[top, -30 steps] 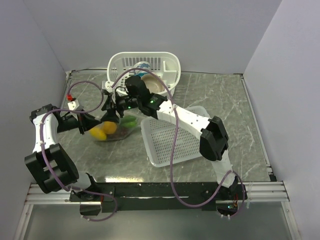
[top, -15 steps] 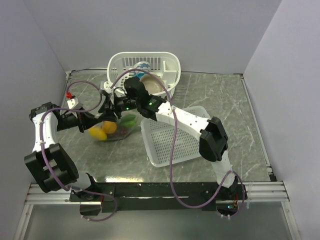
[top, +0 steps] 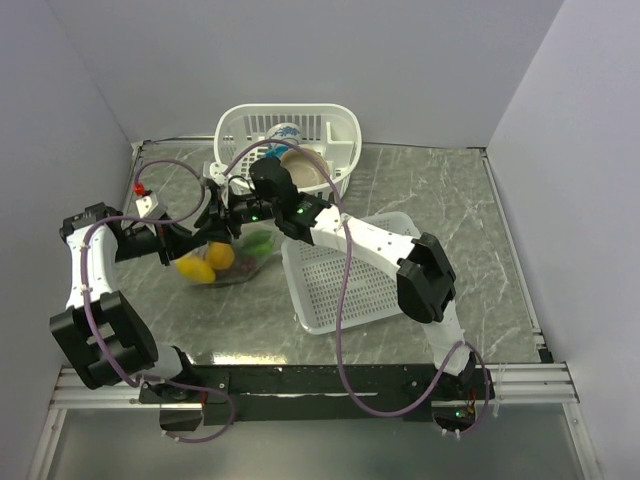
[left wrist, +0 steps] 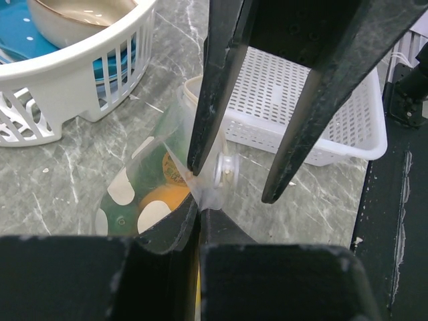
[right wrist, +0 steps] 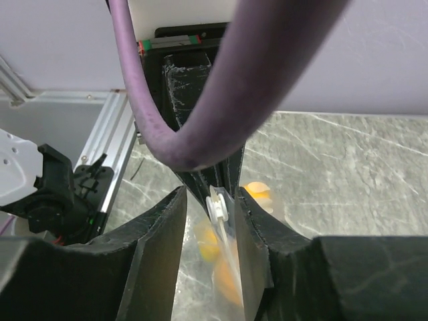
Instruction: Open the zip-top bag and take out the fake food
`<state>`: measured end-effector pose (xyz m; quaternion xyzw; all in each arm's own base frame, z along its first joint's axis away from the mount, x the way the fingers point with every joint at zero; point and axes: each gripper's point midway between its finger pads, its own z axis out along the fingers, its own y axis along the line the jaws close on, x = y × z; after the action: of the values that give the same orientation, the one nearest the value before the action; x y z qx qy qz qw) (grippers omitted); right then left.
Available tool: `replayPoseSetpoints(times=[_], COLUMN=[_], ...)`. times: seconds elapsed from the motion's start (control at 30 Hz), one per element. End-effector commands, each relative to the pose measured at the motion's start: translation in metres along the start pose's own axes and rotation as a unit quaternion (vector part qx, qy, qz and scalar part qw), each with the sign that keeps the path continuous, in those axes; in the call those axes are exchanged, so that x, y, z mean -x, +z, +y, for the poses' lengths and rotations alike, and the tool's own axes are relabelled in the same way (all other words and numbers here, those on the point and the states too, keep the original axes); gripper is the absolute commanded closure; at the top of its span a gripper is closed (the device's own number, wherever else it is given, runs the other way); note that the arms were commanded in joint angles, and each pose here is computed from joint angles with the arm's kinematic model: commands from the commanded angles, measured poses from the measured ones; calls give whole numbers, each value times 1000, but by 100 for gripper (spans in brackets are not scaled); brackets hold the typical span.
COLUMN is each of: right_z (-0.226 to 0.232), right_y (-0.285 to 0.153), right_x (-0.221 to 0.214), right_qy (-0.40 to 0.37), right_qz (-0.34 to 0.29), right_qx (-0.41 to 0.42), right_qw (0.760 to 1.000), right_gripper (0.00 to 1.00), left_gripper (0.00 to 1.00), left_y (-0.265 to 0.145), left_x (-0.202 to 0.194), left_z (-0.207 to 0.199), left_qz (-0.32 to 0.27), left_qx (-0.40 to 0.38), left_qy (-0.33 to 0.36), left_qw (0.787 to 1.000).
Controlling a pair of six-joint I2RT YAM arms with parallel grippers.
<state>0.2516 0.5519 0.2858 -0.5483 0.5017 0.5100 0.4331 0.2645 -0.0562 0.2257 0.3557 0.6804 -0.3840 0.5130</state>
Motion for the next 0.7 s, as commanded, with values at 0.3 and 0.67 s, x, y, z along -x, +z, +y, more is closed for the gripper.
replayPoseSetpoints(times=[0.3,0.67], right_z=[9,-2], right_y=[-4,-36], right_x=[-15,-8], right_qy=[28,44], right_qz=[-7,-32], right_qx=[16,-6], right_qw=[999,999], right_gripper=[64,78], left_gripper=[94,94], left_y=[1,0], left_x=[23,22], left_z=[-11,-16], left_qz=[-16,-10], left_qx=[-6,-4], left_qy=[20,13], left_qw=[1000,1000])
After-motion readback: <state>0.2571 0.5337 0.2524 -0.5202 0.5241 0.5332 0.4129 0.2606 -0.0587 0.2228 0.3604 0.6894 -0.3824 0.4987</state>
